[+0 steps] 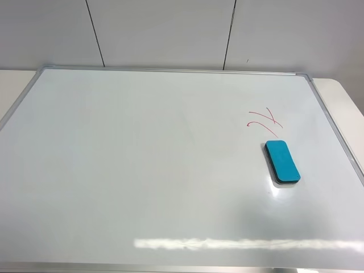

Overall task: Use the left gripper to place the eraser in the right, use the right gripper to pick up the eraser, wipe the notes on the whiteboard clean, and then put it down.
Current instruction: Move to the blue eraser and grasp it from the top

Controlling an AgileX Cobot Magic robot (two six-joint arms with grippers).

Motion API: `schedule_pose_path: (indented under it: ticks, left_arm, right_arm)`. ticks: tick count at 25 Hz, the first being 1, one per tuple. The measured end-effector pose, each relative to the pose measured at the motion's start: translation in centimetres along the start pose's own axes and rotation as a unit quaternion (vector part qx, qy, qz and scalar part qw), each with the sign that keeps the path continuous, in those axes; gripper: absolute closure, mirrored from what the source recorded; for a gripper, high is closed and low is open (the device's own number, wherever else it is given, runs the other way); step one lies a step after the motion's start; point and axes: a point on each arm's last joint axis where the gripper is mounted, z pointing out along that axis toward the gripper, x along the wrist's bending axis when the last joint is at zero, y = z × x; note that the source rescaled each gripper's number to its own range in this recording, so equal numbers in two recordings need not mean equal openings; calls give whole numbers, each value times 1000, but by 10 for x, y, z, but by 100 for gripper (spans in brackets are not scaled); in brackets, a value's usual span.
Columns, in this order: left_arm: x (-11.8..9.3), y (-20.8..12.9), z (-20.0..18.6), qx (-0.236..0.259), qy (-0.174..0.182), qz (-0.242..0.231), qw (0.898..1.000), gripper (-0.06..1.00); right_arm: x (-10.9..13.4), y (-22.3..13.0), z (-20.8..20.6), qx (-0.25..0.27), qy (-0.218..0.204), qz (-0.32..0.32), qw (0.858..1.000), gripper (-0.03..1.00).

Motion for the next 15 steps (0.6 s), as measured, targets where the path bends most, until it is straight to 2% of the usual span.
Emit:
schedule_pose_path:
  ticks: [5,15]
  left_arm:
    - [1,-15,9,32,3,8,999,-5]
    - [1,-16,9,32,15,3,999,-5]
  right_arm:
    - [0,0,0,0,0,0,1000,-3]
    - [0,0,0,0,0,0,1000,-3]
